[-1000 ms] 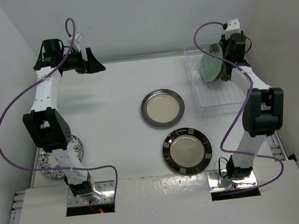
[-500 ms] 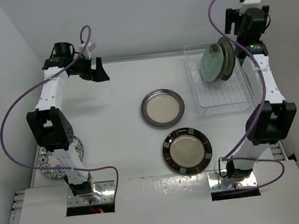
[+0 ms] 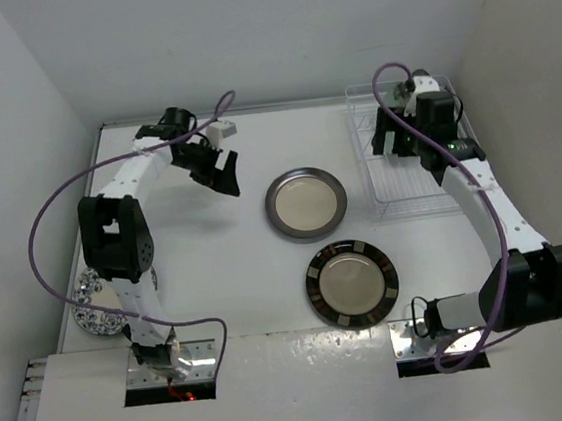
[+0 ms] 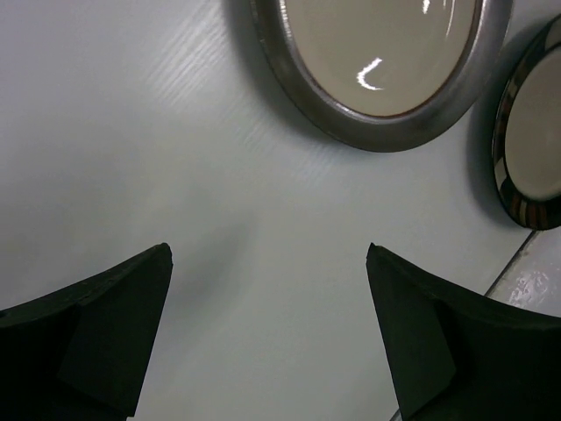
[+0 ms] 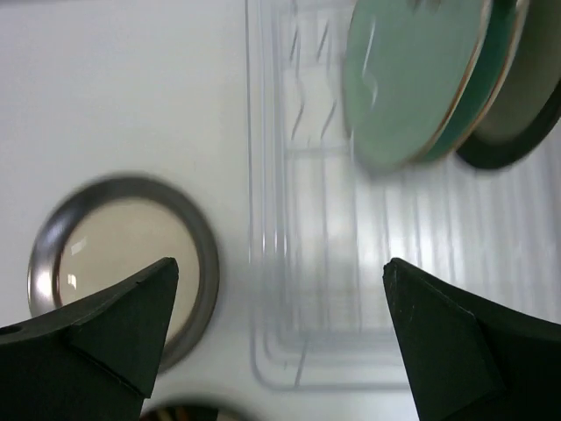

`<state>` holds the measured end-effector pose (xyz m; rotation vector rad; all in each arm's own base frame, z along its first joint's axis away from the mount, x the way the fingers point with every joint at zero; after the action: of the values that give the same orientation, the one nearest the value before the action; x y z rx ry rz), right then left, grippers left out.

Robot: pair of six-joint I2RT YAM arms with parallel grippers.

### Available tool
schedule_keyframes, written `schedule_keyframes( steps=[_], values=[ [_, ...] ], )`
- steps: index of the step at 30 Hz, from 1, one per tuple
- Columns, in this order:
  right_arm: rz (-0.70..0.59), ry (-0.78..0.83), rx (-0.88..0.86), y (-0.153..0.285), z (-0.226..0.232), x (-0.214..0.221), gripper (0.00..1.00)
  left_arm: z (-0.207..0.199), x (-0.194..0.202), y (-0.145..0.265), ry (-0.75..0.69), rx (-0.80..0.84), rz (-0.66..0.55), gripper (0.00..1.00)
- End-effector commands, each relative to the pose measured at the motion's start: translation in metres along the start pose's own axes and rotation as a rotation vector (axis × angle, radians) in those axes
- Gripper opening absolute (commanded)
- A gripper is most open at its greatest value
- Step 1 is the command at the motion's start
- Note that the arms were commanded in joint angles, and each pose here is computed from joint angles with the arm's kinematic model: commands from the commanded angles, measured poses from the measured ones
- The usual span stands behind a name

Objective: Load the plates into the dish rack

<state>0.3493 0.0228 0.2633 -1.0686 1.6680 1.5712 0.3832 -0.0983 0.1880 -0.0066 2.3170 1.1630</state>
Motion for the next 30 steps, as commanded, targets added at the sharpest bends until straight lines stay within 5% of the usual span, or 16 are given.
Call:
schedule_keyframes(
  steps=[1, 7, 18, 25, 28, 30],
  values=[
    [-0.016, -0.104, -0.015, 0.026, 0.008, 0.007, 1.0, -0.005, 0.01, -0.032, -0.051, 0.012, 0.086, 0.97],
    [0.057, -0.143, -0.015, 0.043, 0.012, 0.032, 1.0, -0.005, 0.004, -0.106, 0.044, 0.135, 0.161, 0.97],
    [0.074, -0.135, 0.024, 0.055, 0.014, 0.051, 1.0, -0.012, -0.002, -0.159, 0.118, 0.205, 0.196, 0.95],
    [0.05, -0.112, 0.06, 0.053, 0.008, 0.044, 1.0, -0.028, 0.008, -0.178, 0.079, 0.131, 0.249, 0.65],
    [0.04, -0.103, 0.061, 0.051, 0.009, 0.041, 1.0, -0.028, 0.015, -0.189, 0.101, 0.131, 0.27, 0.44],
    [0.052, -0.102, 0.066, 0.049, 0.008, 0.043, 1.0, -0.027, 0.018, -0.193, 0.135, 0.126, 0.283, 0.15]
  ],
)
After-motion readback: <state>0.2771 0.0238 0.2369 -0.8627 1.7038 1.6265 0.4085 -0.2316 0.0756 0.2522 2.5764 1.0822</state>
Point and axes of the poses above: each gripper's point midway between its finger pads, its own y axis back along the fingers, its own z axis along the line the jaws close on, x = y × z, the point moved 7 cm from there along y, back along the fingers, and after that the axes turned 15 degrees about y, right-handed, at the moved point
